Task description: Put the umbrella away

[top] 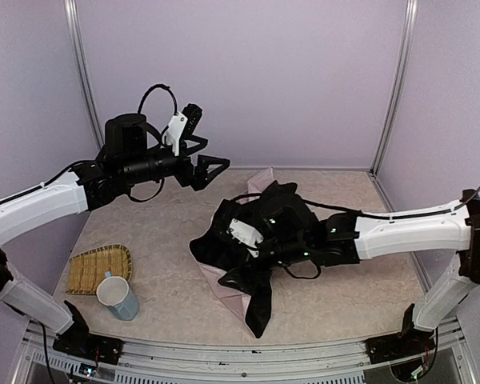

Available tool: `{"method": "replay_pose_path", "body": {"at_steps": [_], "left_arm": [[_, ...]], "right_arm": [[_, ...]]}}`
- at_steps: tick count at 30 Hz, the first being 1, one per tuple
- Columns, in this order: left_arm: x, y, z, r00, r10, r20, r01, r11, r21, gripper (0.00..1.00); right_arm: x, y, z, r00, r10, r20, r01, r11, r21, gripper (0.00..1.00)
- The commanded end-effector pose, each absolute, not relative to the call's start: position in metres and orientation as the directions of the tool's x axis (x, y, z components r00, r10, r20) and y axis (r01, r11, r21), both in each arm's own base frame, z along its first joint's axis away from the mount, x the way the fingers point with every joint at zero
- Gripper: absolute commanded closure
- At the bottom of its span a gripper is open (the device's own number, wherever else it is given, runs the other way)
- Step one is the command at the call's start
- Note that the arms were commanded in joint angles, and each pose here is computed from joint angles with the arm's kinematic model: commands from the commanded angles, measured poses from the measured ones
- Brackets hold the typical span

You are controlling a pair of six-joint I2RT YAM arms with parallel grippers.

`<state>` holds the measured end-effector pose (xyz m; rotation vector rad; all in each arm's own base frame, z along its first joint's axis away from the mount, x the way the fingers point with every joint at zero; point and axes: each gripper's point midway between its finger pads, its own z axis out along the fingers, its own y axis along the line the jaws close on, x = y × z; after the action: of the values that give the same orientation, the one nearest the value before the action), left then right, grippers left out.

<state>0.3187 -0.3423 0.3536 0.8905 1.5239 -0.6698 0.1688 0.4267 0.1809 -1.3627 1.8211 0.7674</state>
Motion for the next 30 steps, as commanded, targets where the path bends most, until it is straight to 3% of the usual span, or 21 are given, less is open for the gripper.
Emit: {"method": "replay_pose_path", "body": {"at_steps": [1, 4, 6, 8, 10, 11, 14, 18, 22, 27, 30], "left_arm": [[0.324, -0.324, 0.325, -0.083, 0.189, -0.979, 0.807, 0.589, 0.045, 0.04], [0.325, -0.311, 0.323, -0.097, 0.191, -0.977, 0.783, 0.620, 0.043, 0.04], [0.322, -0.304, 0.324, -0.094, 0.183, -0.979, 0.777, 0.628, 0.043, 0.04], [0.320, -0.298, 0.322, -0.088, 0.182, -0.979, 0.768, 0.638, 0.050, 0.04], [0.320, -0.292, 0.322, -0.083, 0.183, -0.980, 0.758, 0.650, 0.057, 0.04], [0.320, -0.289, 0.320, -0.086, 0.188, -0.978, 0.752, 0.656, 0.060, 0.04], [0.318, -0.282, 0.322, -0.069, 0.192, -0.979, 0.744, 0.664, 0.077, 0.05], [0.304, -0.279, 0.333, -0.008, 0.172, -0.985, 0.761, 0.641, 0.106, 0.10], [0.260, -0.292, 0.338, 0.134, 0.163, -0.977, 0.857, 0.476, 0.197, 0.11], [0.192, -0.328, 0.323, 0.363, 0.167, -0.917, 0.893, 0.218, 0.393, 0.03], [0.174, -0.346, 0.320, 0.496, 0.155, -0.854, 0.833, 0.192, 0.519, 0.01]], "right_arm": [[0.202, 0.441, 0.122, -0.289, -0.640, -0.712, -0.906, 0.423, -0.013, 0.01], [0.200, 0.461, 0.106, -0.302, -0.670, -0.678, -0.922, 0.387, 0.027, 0.04], [0.203, 0.466, 0.099, -0.319, -0.685, -0.655, -0.917, 0.397, 0.031, 0.18], [0.205, 0.468, 0.102, -0.327, -0.688, -0.647, -0.913, 0.406, 0.029, 0.62], [0.199, 0.480, 0.132, -0.310, -0.645, -0.698, -0.928, 0.366, 0.074, 0.96], [0.195, 0.486, 0.153, -0.298, -0.612, -0.733, -0.936, 0.338, 0.099, 1.00], [0.186, 0.492, 0.220, -0.270, -0.488, -0.830, -0.955, 0.248, 0.164, 1.00], [0.201, 0.463, 0.278, -0.366, -0.342, -0.866, -0.929, 0.185, 0.319, 1.00], [0.213, 0.437, 0.309, -0.400, -0.276, -0.874, -0.916, 0.149, 0.372, 1.00], [0.207, 0.432, 0.353, -0.324, -0.226, -0.919, -0.946, 0.096, 0.310, 1.00], [0.200, 0.430, 0.367, -0.305, -0.211, -0.929, -0.952, 0.057, 0.300, 1.00]]}}
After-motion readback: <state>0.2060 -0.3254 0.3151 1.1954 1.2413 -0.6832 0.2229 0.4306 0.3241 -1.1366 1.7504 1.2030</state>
